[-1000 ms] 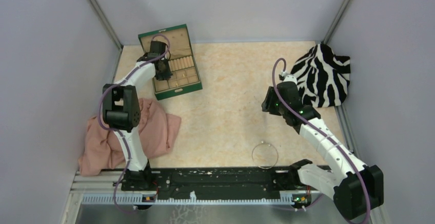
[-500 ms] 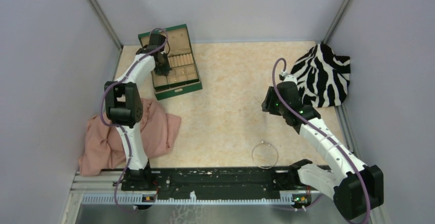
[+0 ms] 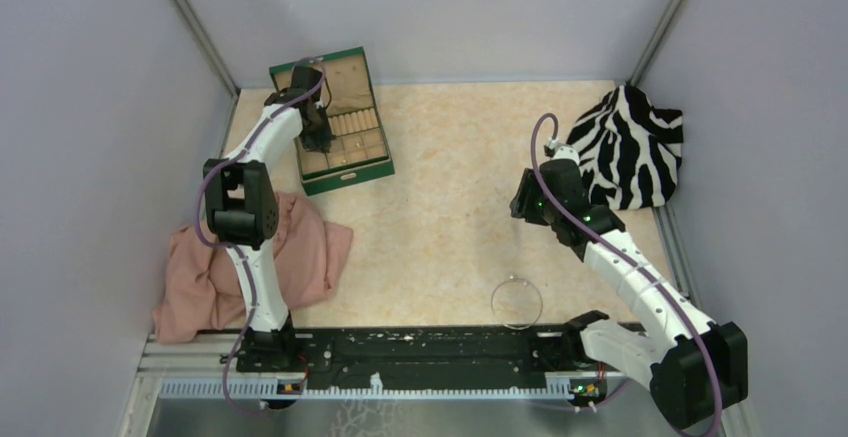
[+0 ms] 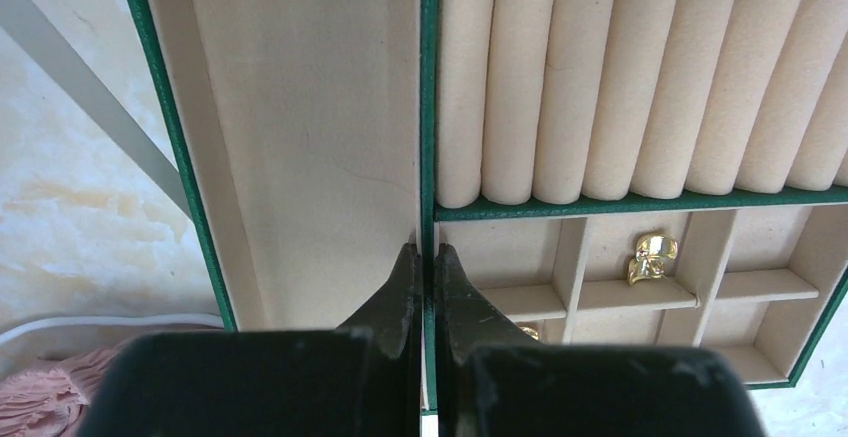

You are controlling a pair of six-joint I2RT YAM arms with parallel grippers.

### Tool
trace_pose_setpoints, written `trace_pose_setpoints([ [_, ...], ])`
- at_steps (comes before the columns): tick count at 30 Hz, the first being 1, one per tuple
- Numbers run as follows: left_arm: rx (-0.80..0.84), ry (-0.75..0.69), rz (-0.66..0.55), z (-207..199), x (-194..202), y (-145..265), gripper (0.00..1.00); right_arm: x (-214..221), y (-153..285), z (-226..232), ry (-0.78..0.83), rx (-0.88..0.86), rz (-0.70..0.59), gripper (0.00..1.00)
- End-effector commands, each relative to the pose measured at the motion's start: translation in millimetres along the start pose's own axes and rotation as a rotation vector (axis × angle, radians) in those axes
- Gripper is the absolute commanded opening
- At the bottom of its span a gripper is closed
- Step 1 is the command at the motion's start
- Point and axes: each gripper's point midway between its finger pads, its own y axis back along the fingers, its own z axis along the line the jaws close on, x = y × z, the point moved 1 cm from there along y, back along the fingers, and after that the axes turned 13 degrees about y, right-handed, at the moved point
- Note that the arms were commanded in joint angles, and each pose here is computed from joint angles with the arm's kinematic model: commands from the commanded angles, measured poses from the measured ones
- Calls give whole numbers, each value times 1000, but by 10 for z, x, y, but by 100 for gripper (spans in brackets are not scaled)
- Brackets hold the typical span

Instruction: Organize the mixed jewelry

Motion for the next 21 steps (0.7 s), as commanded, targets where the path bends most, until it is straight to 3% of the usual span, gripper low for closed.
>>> trace_pose_setpoints([
  [1,21,7,24,-46,15,26,0,-115,5,1,-16,-2,-48,46],
  [15,-62,-5,72,123,168,-178,0,-129,4,18,-17,-11,-52,46],
  [19,-16,-3,83,32,138,-79,36,-144,12,23,-18,-12,-55,46],
  [21,18,-10,69,-21,90,18,46,-152,13,28,-17,-15,-55,46],
])
